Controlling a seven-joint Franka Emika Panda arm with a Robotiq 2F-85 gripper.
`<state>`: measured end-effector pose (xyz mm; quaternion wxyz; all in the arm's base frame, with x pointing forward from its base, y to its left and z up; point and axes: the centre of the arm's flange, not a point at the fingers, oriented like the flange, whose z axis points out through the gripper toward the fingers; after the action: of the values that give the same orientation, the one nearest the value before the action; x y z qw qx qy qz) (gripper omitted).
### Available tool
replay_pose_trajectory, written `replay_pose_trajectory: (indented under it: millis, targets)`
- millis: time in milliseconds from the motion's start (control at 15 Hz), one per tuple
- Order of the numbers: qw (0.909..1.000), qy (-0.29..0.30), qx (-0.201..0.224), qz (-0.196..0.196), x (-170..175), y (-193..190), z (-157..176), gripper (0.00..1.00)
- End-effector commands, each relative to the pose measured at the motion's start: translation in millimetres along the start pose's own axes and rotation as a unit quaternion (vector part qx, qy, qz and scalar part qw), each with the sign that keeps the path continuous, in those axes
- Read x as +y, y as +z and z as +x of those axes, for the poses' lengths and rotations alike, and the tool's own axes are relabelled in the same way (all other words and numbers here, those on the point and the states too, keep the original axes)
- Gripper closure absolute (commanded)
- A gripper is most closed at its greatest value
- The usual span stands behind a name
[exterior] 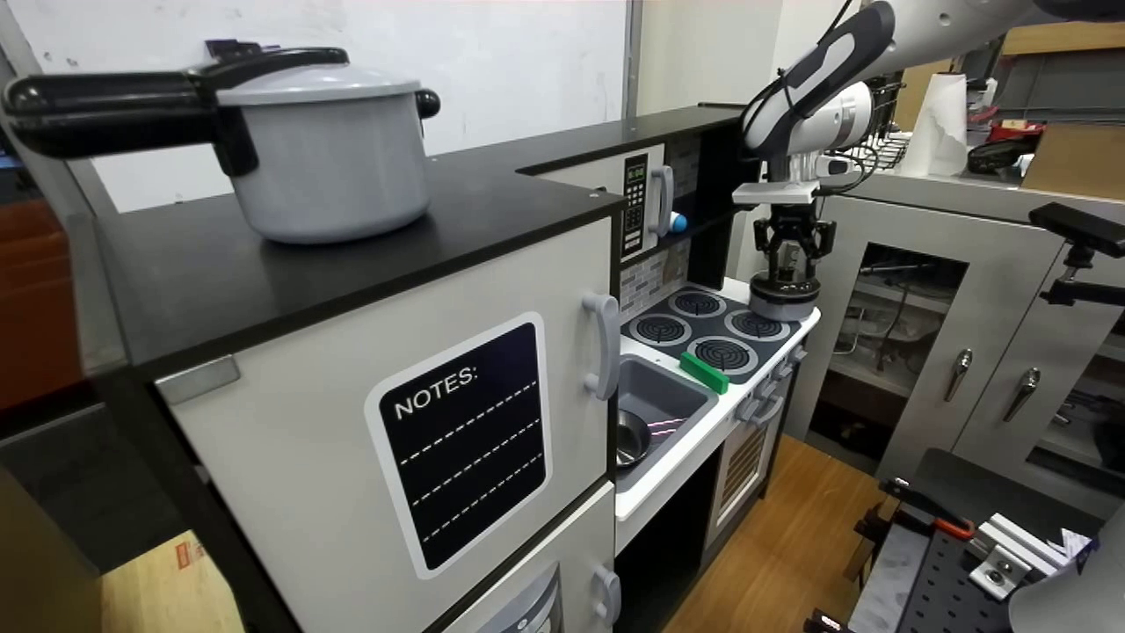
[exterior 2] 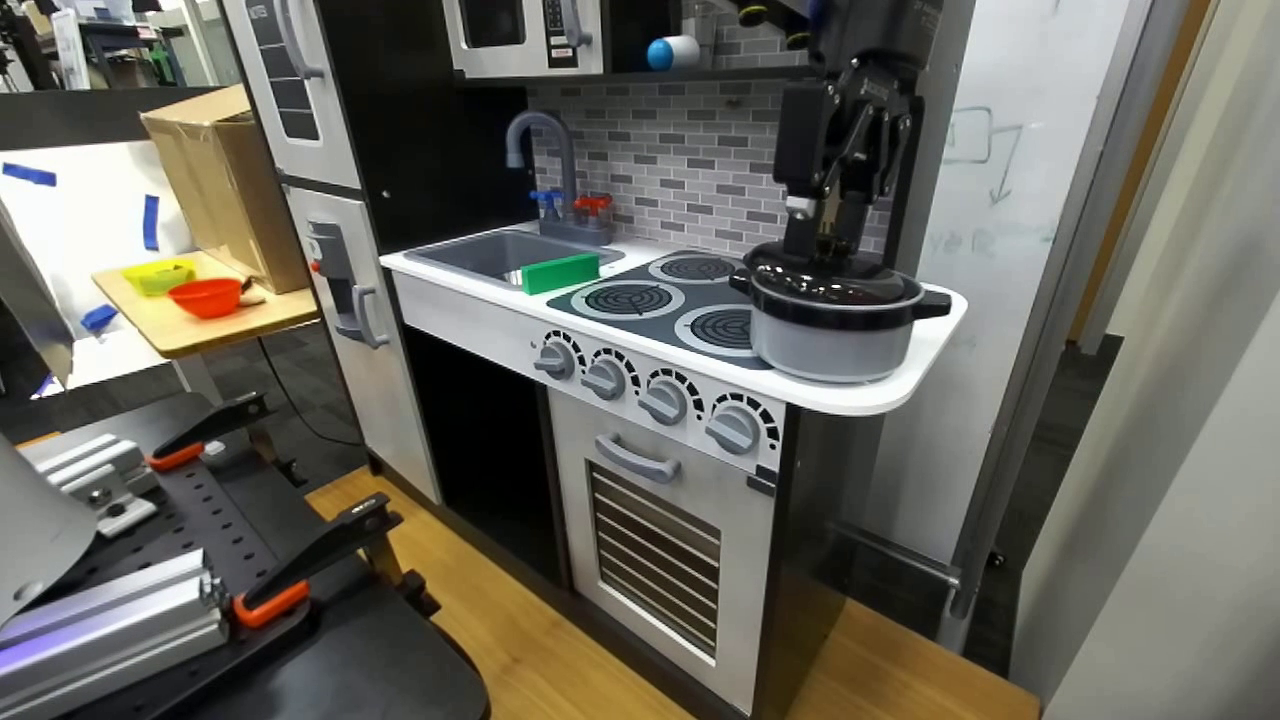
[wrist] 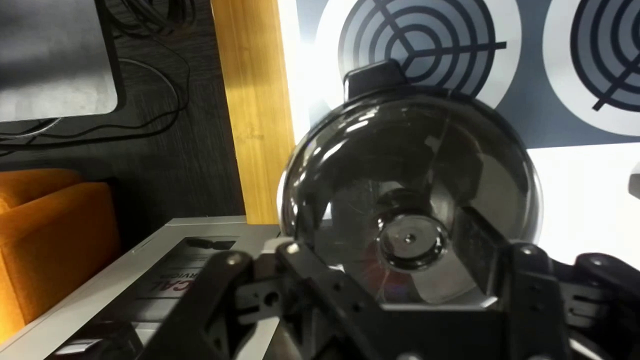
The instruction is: Remove the lid from the grey pot on the right side of the stove
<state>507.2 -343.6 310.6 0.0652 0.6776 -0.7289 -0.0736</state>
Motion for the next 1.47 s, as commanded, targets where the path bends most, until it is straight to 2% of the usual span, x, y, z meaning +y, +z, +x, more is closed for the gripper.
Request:
replay_pose_trajectory:
  millis: [0,333,667,933,1133,1400]
  targets:
    - [1.0,-0.005,0.001,0.002,-5,-3,7,0.58]
    - [0.9999,-0.01,0.004,0.005,-3,-6,3,0.92]
    - [0.9997,-0.011,0.008,0.019,1,-20,-1,0.92]
    - [0.9988,-0.021,0.021,0.039,11,-47,-13,0.92]
    - [0.9974,-0.046,0.033,0.044,24,-63,-34,0.92]
    - [0.9941,-0.098,0.027,0.037,40,-66,-89,0.92]
